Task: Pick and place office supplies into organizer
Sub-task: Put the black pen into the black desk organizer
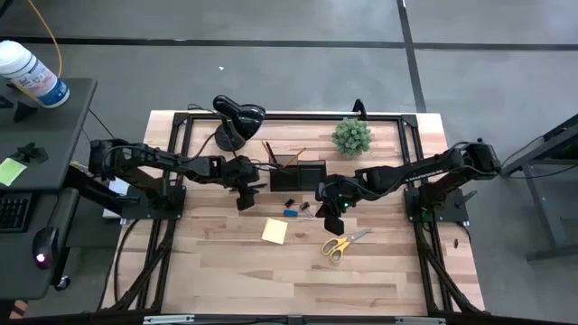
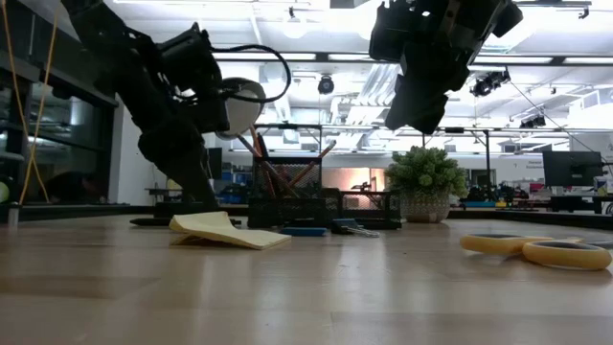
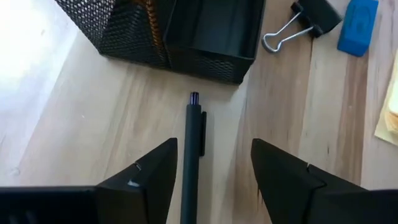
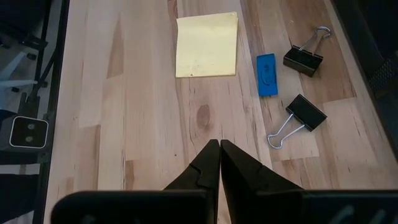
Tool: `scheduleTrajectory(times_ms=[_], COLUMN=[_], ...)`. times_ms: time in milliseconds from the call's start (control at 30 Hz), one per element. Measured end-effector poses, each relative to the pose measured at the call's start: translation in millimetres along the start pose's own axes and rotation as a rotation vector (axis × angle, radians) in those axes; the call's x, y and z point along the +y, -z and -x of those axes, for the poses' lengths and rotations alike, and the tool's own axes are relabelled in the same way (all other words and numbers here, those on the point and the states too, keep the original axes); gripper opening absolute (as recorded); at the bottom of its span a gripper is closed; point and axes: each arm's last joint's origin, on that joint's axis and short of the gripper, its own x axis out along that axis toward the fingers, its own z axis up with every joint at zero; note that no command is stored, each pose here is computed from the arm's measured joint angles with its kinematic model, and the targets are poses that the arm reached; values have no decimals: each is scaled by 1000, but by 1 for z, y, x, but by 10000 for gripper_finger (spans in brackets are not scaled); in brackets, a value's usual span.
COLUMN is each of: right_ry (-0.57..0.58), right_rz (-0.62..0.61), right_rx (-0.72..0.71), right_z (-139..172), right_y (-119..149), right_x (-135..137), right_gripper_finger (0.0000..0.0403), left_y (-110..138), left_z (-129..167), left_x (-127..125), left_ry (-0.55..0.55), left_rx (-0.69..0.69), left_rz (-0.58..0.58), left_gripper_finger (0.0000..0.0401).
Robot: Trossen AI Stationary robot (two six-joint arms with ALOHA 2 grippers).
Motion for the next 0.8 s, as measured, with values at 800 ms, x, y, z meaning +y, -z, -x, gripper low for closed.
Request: scheduleTrajectory(times_ms=[800], right_ry=[-1], right_rz=[-2], right_rx=[-2], right_z=[0], right_y=[0], right_x=[0], right_gripper_finger=[11], left_y=[-17], left_z=[-28], left_x=[-1], left_ry=[-8], left_rx=[121], left_rz=[-104], left_gripper_finger=[172])
